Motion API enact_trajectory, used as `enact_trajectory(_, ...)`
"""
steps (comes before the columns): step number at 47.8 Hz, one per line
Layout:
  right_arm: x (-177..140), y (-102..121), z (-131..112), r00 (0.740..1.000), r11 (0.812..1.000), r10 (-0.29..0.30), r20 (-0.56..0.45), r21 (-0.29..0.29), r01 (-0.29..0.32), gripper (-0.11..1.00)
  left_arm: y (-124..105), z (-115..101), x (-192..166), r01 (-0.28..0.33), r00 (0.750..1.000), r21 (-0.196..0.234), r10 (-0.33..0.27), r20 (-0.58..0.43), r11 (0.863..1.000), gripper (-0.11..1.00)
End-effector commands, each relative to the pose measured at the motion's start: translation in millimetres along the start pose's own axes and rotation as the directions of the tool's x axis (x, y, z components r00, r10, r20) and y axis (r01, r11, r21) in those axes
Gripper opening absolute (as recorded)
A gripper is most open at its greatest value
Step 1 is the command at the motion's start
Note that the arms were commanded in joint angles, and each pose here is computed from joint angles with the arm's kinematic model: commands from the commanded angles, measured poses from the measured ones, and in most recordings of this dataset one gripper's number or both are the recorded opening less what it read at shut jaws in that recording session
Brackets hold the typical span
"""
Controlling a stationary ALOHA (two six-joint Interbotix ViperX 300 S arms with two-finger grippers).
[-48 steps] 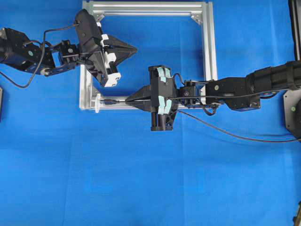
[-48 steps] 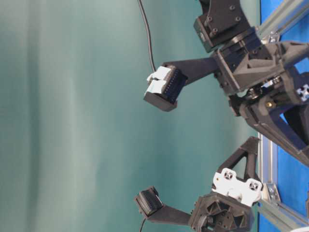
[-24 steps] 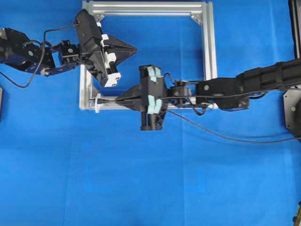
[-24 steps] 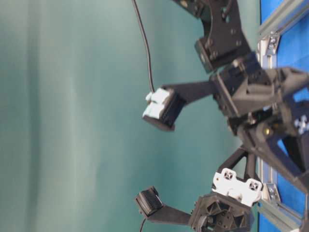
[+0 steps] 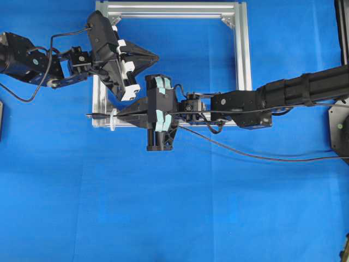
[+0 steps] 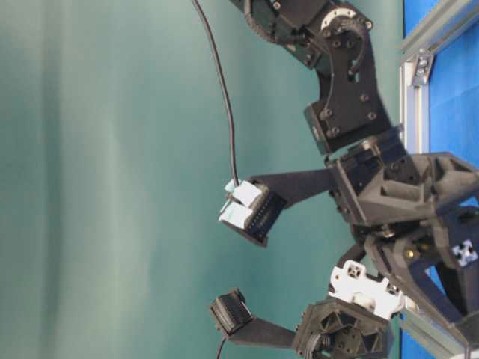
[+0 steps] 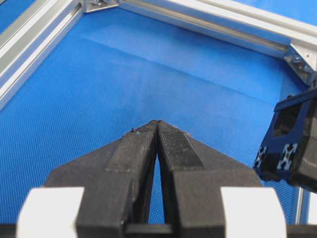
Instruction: Insert the wire through the string loop located on the left side.
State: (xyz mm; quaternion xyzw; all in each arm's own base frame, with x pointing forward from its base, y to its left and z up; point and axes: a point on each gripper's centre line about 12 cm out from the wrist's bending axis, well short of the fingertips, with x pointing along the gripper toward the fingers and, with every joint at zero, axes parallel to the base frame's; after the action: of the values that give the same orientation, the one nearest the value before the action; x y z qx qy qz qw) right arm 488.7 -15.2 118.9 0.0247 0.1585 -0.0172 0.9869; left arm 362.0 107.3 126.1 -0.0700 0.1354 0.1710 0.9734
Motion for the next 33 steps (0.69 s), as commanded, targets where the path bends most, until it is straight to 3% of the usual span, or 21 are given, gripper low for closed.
enact_trajectory(1,1.0,1.7,18.5,0.999,1.000,0.004,0.049,-0.002,-0.004,0.00,-2.5,17.0,-2.6,0.009,0.999,-0.001,-0.009,0.052,1.000,0.00)
enact_trajectory(20,1.1,1.6,17.0,0.999,1.000,0.004,0.044,-0.002,-0.004,0.00,-2.4,17.1,-4.3,0.009,0.998,-0.001,-0.009,0.055,1.000,0.00)
enact_trajectory(33,1.1,1.5,17.0,0.999,1.000,0.003,0.044,-0.001,-0.003,0.00,4.1,10.5,-35.4,-0.003,0.999,-0.002,0.003,0.040,1.000,0.00)
